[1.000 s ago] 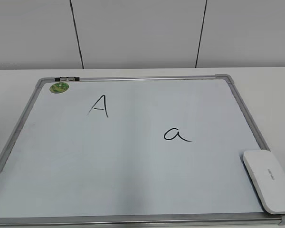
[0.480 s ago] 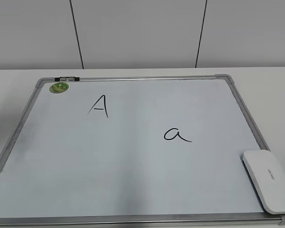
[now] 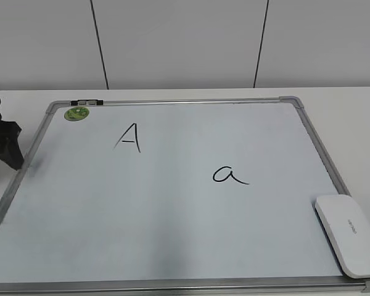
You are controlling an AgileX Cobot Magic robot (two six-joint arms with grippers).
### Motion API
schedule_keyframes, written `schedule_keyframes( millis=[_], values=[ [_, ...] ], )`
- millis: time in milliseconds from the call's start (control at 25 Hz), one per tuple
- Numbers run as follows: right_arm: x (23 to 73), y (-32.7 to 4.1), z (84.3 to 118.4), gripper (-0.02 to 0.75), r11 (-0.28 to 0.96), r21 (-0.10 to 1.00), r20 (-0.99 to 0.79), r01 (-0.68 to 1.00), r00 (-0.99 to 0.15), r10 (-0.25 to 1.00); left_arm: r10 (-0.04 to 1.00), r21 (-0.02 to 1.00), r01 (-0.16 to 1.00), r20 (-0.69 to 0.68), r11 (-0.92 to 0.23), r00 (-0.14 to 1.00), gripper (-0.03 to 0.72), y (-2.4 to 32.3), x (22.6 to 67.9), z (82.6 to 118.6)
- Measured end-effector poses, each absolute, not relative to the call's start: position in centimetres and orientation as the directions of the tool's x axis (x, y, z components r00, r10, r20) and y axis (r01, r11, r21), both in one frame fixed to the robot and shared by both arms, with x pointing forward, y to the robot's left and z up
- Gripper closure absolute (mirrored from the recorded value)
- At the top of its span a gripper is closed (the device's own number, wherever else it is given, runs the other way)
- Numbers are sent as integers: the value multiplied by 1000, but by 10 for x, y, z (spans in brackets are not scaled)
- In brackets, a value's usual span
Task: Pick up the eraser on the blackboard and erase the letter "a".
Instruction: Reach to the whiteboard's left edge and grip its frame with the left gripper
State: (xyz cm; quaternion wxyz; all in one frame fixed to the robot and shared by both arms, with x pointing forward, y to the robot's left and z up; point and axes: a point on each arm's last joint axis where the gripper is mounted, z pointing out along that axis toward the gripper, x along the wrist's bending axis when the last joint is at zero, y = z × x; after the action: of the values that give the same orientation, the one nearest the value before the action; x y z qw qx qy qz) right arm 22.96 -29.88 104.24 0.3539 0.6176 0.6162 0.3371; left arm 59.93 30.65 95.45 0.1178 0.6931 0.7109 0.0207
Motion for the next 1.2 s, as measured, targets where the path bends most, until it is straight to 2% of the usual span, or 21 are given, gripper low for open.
schedule_keyframes(
  millis=[320, 600, 1040, 1200],
  values=[
    [230, -299, 1042, 150, 10, 853, -20, 523, 13, 1000, 975, 190, 981, -224, 38, 5, 187, 331, 624, 942],
    [230, -299, 1042, 150, 10, 853, -20, 523, 13, 1000, 959, 129, 992, -280, 2, 34, 302, 330, 647, 933],
    [230, -299, 1042, 150, 10, 853, -20, 523, 13, 1000, 952, 62, 998, -306, -3, 22, 386, 333, 652, 913],
    [230, -299, 1042, 150, 10, 852, -20, 524, 13, 1000, 952, 63, 998, -305, -7, 26, 449, 333, 653, 913]
  ],
)
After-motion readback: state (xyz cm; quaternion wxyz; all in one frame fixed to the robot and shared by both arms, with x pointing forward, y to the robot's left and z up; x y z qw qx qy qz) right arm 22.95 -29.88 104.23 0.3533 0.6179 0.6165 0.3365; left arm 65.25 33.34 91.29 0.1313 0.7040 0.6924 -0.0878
